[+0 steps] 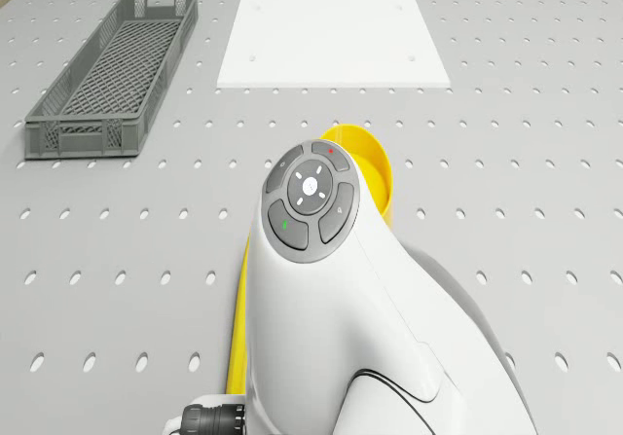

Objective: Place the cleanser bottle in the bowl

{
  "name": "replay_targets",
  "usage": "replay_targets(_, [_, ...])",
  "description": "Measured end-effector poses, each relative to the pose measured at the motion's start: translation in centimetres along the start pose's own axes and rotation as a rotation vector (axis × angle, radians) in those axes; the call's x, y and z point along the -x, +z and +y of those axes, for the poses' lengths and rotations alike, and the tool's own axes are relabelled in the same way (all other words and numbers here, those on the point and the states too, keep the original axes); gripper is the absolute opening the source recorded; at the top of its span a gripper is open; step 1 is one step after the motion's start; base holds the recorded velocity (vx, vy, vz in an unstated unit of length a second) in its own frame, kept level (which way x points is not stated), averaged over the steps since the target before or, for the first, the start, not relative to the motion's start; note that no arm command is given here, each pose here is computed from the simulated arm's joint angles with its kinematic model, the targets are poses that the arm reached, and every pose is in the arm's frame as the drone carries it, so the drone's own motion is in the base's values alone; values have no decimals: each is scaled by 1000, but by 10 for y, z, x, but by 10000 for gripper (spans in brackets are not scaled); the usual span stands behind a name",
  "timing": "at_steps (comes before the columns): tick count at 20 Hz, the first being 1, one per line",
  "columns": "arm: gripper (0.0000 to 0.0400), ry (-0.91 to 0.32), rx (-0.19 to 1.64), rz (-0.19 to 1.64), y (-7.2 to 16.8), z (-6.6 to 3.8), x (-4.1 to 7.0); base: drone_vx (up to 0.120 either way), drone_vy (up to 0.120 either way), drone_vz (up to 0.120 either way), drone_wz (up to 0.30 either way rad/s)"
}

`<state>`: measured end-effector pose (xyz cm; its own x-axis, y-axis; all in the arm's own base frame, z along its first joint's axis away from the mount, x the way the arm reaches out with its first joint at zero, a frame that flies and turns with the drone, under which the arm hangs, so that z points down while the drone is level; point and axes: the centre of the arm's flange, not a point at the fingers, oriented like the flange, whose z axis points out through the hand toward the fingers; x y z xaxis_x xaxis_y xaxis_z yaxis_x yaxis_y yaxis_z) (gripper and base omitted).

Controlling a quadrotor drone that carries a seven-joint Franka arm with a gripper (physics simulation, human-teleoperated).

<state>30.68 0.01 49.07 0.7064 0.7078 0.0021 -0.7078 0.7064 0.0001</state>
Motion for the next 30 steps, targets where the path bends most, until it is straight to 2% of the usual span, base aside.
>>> replay_targets(20, [400, -1, 0, 0, 0, 0, 0, 118, 0, 0, 0])
replay_targets(24, [400, -1, 0, 0, 0, 8, -8, 0, 0, 0, 0])
replay_targets(30, [400, -1, 0, 0, 0, 26, -27, 0, 0, 0, 0])
